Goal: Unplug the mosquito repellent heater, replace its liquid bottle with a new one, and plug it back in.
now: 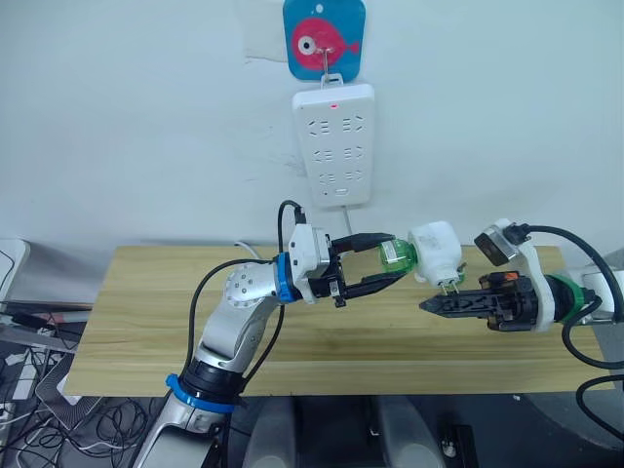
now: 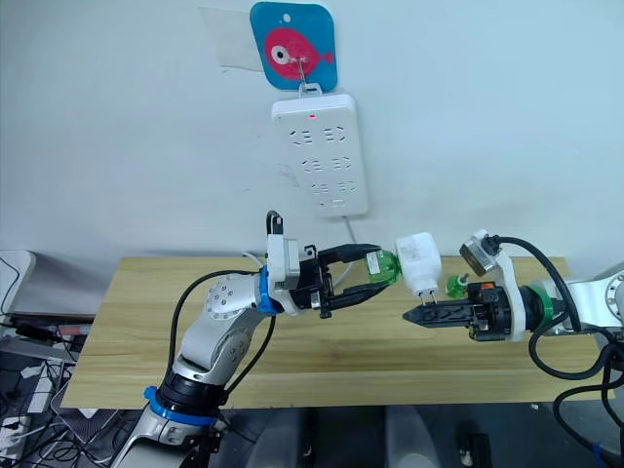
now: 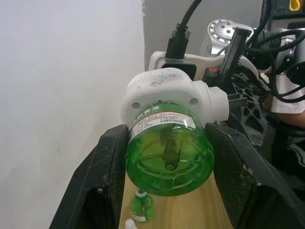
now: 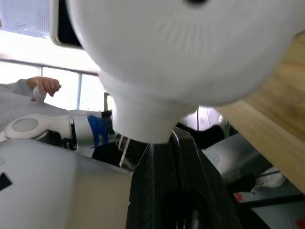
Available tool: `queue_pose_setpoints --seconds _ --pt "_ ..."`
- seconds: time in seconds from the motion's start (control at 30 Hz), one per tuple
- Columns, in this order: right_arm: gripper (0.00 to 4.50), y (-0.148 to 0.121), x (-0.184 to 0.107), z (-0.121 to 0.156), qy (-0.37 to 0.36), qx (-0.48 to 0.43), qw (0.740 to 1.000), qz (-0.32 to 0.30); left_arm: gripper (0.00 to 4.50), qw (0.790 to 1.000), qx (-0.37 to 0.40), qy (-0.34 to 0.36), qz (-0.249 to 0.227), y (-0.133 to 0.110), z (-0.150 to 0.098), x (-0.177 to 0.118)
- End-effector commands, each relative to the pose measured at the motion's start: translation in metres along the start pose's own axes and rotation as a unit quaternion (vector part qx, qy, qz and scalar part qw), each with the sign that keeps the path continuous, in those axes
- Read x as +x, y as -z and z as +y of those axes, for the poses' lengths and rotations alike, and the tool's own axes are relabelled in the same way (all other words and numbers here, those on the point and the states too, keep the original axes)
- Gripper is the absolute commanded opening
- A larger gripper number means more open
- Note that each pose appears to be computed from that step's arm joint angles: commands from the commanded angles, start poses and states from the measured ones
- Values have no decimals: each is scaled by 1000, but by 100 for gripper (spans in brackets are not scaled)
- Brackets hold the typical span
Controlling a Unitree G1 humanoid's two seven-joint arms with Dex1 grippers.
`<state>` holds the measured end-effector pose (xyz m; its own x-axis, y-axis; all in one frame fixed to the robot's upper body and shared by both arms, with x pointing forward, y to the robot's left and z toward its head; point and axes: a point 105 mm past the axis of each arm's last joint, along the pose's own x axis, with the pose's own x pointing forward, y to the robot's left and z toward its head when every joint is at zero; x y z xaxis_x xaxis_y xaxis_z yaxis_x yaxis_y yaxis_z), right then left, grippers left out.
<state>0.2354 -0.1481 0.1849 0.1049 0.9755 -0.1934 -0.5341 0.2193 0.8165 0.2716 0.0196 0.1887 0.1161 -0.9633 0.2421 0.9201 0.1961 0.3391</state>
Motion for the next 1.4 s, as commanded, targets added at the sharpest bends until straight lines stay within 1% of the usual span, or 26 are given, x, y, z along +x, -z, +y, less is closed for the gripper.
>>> queue_pose_setpoints --seconds 0.03,0.3,0.47,0.53,0.6,0.67,0.7,0.73,0.8,0.87,0.9,0.97,1.0,1.07,1.13,1.2,1.27,1.37,1.4 --pt "3 -14 -1 15 -28 -20 999 -24 224 1000 5 11 -11 -5 -5 3" --pt "3 -24 -3 33 -80 -11 996 -25 224 1000 5 12 -9 -5 -6 3" --pt "3 -32 -4 32 -89 -8 995 -38 224 1000 5 15 -8 -4 -8 3" --pt "3 -28 -3 31 -80 -8 996 -34 224 1000 4 14 -8 -4 -8 3" --pt "3 -17 -2 25 -49 -17 999 -17 224 1000 -4 6 -9 -4 -5 3" --pt "3 3 1 11 17 -52 998 21 224 1000 -25 5 -9 -5 -4 3" --pt "3 14 -1 0 58 -82 994 45 224 999 -50 0 -13 -7 -3 3" --pt "3 23 -3 -7 85 -109 988 65 224 997 -71 -3 -16 -9 -2 4" --pt "3 32 -10 -19 113 -156 978 81 224 993 -116 -3 -21 -13 -2 5" --pt "40 33 -18 -28 129 -188 970 79 224 988 -152 0 -23 -17 -2 5" --pt "59 32 -24 -35 145 -224 961 75 224 985 -173 1 -23 -20 -1 5" --pt "127 21 -34 -44 170 -318 931 57 224 967 -255 7 -18 -21 1 1" --pt "165 15 -37 -44 175 -353 918 41 224 953 -301 10 -15 -20 2 -3" --pt "234 0 -41 -42 187 -414 891 7 224 919 -393 16 -12 -19 4 -12" --pt "311 -9 -43 -38 190 -470 862 1 224 884 -467 15 -6 -16 7 -22" --pt "383 -19 -40 -24 176 -500 848 -13 224 845 -534 15 -3 -11 9 -35" --pt "447 -22 -35 -12 153 -517 842 -16 224 815 -579 21 -3 -10 10 -44" --pt "447 -21 -25 -1 126 -527 840 -18 224 793 -608 32 -2 -13 11 -50" --pt "447 -22 -18 6 110 -537 836 -24 224 787 -616 37 6 -12 10 -51"
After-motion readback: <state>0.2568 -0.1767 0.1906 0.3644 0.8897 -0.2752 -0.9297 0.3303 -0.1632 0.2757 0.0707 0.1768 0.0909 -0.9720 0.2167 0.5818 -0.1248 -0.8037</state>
